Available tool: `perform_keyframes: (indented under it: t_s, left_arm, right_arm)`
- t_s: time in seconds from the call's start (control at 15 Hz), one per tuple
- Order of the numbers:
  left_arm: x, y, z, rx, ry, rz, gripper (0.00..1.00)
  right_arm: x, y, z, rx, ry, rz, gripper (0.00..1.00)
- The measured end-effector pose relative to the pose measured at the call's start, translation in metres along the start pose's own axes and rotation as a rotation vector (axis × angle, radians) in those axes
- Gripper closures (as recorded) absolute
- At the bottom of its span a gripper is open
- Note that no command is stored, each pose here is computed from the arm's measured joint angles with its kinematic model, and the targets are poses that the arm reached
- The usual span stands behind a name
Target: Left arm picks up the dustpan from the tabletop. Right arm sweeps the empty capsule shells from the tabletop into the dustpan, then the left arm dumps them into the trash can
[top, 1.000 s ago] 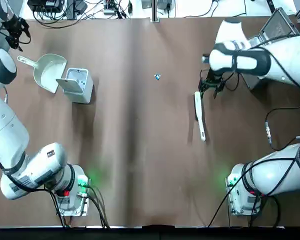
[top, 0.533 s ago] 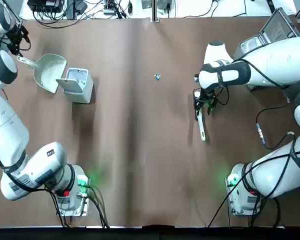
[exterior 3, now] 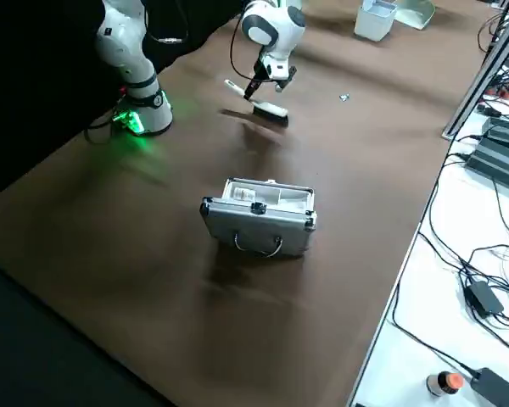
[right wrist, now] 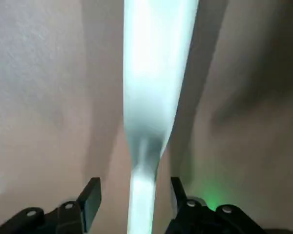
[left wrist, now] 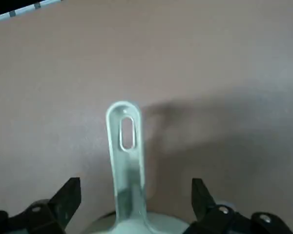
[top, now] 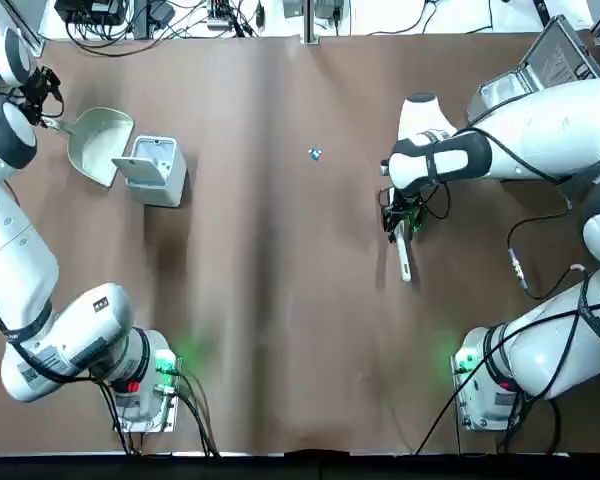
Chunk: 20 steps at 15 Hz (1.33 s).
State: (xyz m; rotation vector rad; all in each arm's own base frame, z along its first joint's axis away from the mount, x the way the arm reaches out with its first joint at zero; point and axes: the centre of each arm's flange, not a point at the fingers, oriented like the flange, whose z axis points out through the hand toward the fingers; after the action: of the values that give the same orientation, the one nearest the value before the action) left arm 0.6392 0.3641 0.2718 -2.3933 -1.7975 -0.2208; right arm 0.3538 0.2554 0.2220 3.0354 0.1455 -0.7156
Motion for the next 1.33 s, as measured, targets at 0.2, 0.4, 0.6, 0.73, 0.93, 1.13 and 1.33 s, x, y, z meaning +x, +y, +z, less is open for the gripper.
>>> perform_keyframes:
  t_s: [0.2, 0.4, 0.6, 0.73, 0.93, 1.13, 1.33]
  left_arm:
    - [0.003, -0.011, 0.015, -0.012, 0.012, 0.000, 0.00]
    - [0.000, -0.011, 0.023, -0.011, 0.008, 0.003, 0.00]
    - [-0.002, -0.011, 0.025, -0.009, 0.006, 0.004, 0.00]
    - [-0.002, -0.011, 0.025, -0.009, 0.006, 0.005, 0.00]
    - [-0.004, -0.012, 0.027, -0.002, 0.007, 0.014, 0.00]
    - [-0.010, -0.011, 0.037, 0.028, 0.021, 0.057, 0.01]
    - [-0.011, -0.011, 0.039, 0.030, 0.019, 0.058, 0.04]
  right_arm:
    - [-0.003, -0.001, 0.009, -0.012, -0.017, 0.000, 0.35]
    - [-0.006, 0.002, 0.016, -0.018, -0.030, 0.002, 0.35]
    - [-0.007, 0.001, 0.018, -0.022, -0.034, -0.001, 0.37]
    - [-0.009, -0.002, 0.019, -0.026, -0.034, -0.008, 0.37]
    - [-0.010, -0.004, 0.020, -0.028, -0.034, -0.011, 0.41]
    - [-0.008, -0.003, 0.023, -0.028, -0.033, -0.008, 0.46]
    - [-0.007, -0.002, 0.026, -0.030, -0.037, -0.005, 0.48]
